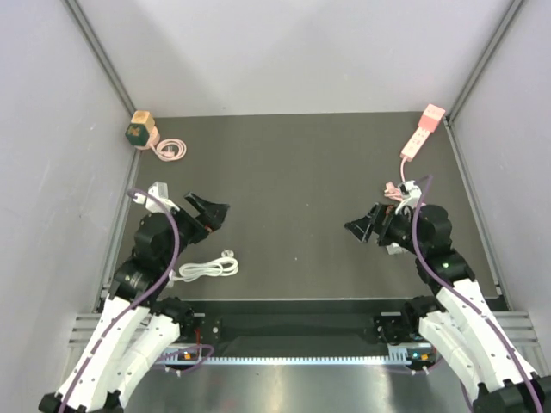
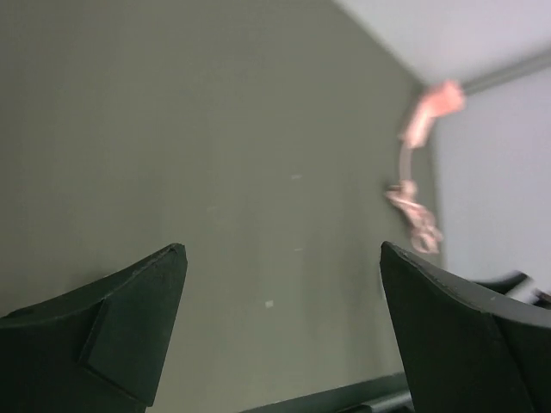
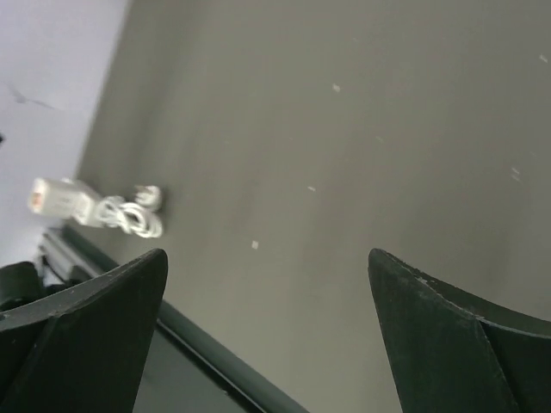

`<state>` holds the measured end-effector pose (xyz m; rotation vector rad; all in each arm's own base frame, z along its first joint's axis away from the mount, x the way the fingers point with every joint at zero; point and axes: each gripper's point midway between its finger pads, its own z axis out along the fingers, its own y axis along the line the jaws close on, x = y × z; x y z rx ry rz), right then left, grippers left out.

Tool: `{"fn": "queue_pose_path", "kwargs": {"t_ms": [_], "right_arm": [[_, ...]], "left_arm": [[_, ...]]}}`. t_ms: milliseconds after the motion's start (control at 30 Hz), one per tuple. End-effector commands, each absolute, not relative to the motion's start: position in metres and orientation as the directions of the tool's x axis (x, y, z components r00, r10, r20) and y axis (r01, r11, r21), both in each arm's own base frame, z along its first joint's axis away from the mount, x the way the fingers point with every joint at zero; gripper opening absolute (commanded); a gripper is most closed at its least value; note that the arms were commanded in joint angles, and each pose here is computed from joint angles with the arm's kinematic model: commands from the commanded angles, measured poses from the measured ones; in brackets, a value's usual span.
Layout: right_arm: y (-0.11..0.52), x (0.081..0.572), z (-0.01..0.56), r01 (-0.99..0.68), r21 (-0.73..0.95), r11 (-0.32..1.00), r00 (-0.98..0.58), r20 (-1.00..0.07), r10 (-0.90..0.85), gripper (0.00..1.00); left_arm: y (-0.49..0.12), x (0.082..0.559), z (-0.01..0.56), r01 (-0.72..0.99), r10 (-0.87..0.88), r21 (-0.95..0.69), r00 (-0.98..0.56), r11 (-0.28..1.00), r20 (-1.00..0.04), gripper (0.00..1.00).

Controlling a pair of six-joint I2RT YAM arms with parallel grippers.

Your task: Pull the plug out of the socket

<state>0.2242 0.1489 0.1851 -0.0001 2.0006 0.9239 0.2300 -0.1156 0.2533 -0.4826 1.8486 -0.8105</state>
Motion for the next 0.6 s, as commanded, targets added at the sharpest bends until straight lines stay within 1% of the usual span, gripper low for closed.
{"fn": "queue_pose_path", "kwargs": {"t_ms": [0,33,67,100,167,200,233,267,333,367,400,433,467,500,533,567], "right_arm": [[0.132,0.233,0.177,-0.305,0.523,0.796,-0.559,-0.775,0.295,1.00],[0.140,0.231,0.180,-0.345,0.541,0.767,-0.567,-0.771,0.290,1.00],[0.151,0.236,0.199,-0.438,0.536,0.722,-0.513,-0.808,0.289,1.00],[0.161,0.233,0.207,-0.508,0.541,0.671,-0.499,-0.819,0.283,1.00],[0.184,0.227,0.206,-0.560,0.629,0.539,-0.556,-0.768,0.318,1.00],[0.196,0.235,0.211,-0.579,0.666,0.471,-0.571,-0.743,0.349,1.00],[0.207,0.233,0.210,-0.595,0.680,0.429,-0.600,-0.731,0.325,1.00],[0.227,0.225,0.206,-0.613,0.687,0.390,-0.637,-0.722,0.270,1.00],[0.255,0.235,0.191,-0.620,0.664,0.418,-0.668,-0.726,0.163,1.00],[0.280,0.220,0.186,-0.653,0.650,0.389,-0.678,-0.730,0.082,1.00],[0.297,0.223,0.197,-0.703,0.605,0.375,-0.638,-0.768,0.044,1.00],[0.311,0.221,0.176,-0.687,0.613,0.389,-0.671,-0.741,-0.017,1.00],[0.334,0.205,0.173,-0.715,0.600,0.359,-0.663,-0.745,-0.076,1.00],[0.354,0.207,0.168,-0.735,0.583,0.345,-0.651,-0.750,-0.118,1.00],[0.375,0.188,0.164,-0.757,0.577,0.307,-0.640,-0.749,-0.170,1.00],[0.389,0.181,0.161,-0.771,0.571,0.283,-0.630,-0.751,-0.200,1.00]], "left_arm": [[-0.078,0.221,0.223,-0.222,-0.632,-0.601,-0.420,0.768,-0.652,0.98],[-0.078,0.219,0.220,-0.231,-0.618,-0.583,-0.441,0.779,-0.651,0.98],[-0.077,0.216,0.222,-0.213,-0.586,-0.557,-0.457,0.803,-0.669,0.98],[-0.077,0.216,0.224,-0.198,-0.571,-0.549,-0.462,0.812,-0.679,0.98],[-0.077,0.214,0.227,-0.172,-0.559,-0.548,-0.456,0.819,-0.693,0.98],[-0.071,0.212,0.226,-0.199,-0.567,-0.540,-0.438,0.818,-0.697,0.98],[-0.065,0.210,0.223,-0.234,-0.576,-0.530,-0.433,0.815,-0.694,0.98],[-0.061,0.208,0.226,-0.273,-0.609,-0.546,-0.412,0.792,-0.678,0.98],[-0.050,0.202,0.220,-0.340,-0.609,-0.505,-0.420,0.793,-0.673,0.98],[-0.049,0.202,0.227,-0.344,-0.613,-0.508,-0.415,0.790,-0.673,0.98],[-0.048,0.200,0.227,-0.356,-0.608,-0.494,-0.422,0.793,-0.673,0.98],[-0.045,0.196,0.221,-0.386,-0.594,-0.455,-0.453,0.803,-0.664,0.98],[-0.041,0.195,0.228,-0.398,-0.592,-0.443,-0.448,0.803,-0.670,0.98],[-0.039,0.196,0.225,-0.423,-0.583,-0.412,-0.462,0.807,-0.668,0.98],[-0.031,0.190,0.225,-0.461,-0.578,-0.373,-0.469,0.805,-0.668,0.98],[-0.026,0.188,0.224,-0.494,-0.583,-0.351,-0.466,0.795,-0.665,0.98]]}}
